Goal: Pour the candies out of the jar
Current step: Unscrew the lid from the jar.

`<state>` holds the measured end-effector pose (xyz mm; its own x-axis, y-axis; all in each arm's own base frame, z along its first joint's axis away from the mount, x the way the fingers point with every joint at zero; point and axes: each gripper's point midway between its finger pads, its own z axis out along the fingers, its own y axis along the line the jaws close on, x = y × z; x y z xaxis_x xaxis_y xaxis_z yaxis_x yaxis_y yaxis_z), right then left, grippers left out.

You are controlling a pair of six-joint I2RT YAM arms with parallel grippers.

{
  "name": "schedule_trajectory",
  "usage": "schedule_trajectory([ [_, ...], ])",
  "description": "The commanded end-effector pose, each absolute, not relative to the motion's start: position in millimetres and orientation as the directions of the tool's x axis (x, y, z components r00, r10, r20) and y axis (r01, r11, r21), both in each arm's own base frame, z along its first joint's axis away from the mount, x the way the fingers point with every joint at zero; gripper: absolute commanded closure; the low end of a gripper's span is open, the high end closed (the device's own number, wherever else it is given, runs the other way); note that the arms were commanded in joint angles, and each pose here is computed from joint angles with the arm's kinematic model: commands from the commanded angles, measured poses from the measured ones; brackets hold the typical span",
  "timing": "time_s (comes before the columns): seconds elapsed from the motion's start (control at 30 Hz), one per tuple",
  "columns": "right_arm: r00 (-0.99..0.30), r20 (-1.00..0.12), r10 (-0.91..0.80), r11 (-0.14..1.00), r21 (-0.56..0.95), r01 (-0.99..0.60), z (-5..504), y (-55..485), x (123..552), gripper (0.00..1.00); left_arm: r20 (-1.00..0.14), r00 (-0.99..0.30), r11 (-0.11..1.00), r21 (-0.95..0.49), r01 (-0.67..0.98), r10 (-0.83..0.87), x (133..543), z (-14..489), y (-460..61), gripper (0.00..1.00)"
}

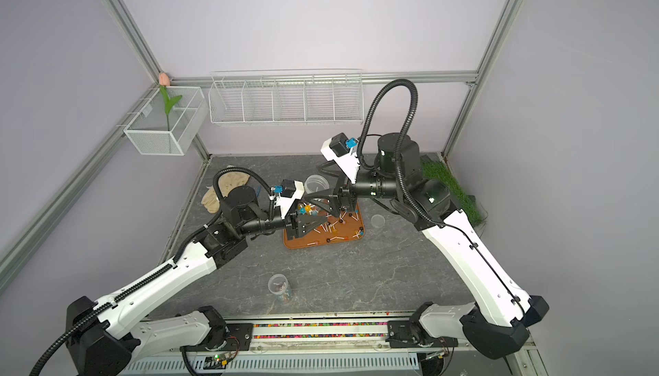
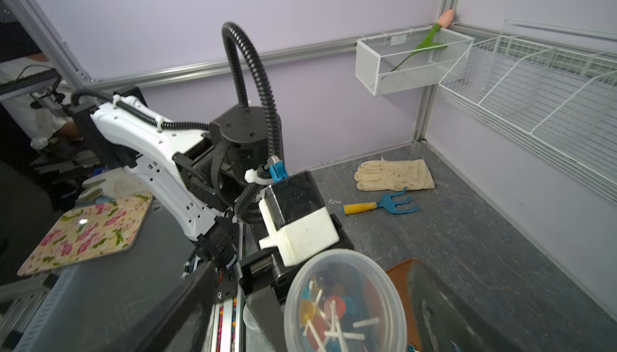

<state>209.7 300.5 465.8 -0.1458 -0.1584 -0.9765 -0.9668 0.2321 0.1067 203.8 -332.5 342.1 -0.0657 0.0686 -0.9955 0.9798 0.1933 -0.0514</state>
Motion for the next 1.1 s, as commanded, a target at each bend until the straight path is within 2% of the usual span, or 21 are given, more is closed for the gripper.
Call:
schedule_trajectory([
  [0.0,-0.221,-0.974,-0.059,0.342,0.188,-0.921,476.0,297.7,228.7,0.05,-0.998,-0.038,0.226,-0.028,0.974,0.041,208.5,348.1,-330.3,0.61],
  [0.2,-0.301,-0.951,-0.073,0.404,0.248,-0.881,460.5,299.7,238.1,0.0,-0.998,-0.037,0.244,-0.025,0.969,0.045,211.5,346.1,-329.4,0.61],
  [0.43,-0.36,-0.927,-0.105,0.42,0.287,-0.861,442.1,307.0,244.6,0.04,-0.999,-0.034,0.254,-0.023,0.967,0.04,211.2,347.5,-327.0,0.61],
  [0.87,-0.382,-0.914,-0.137,0.437,0.291,-0.851,426.5,313.7,244.5,0.06,-0.999,-0.037,0.259,-0.028,0.966,0.03,212.0,349.5,-327.0,0.61],
  [1.07,-0.387,-0.912,-0.138,0.447,0.291,-0.846,421.3,314.7,246.9,0.12,-0.999,-0.035,0.261,-0.028,0.965,0.024,211.4,351.9,-325.8,0.61],
])
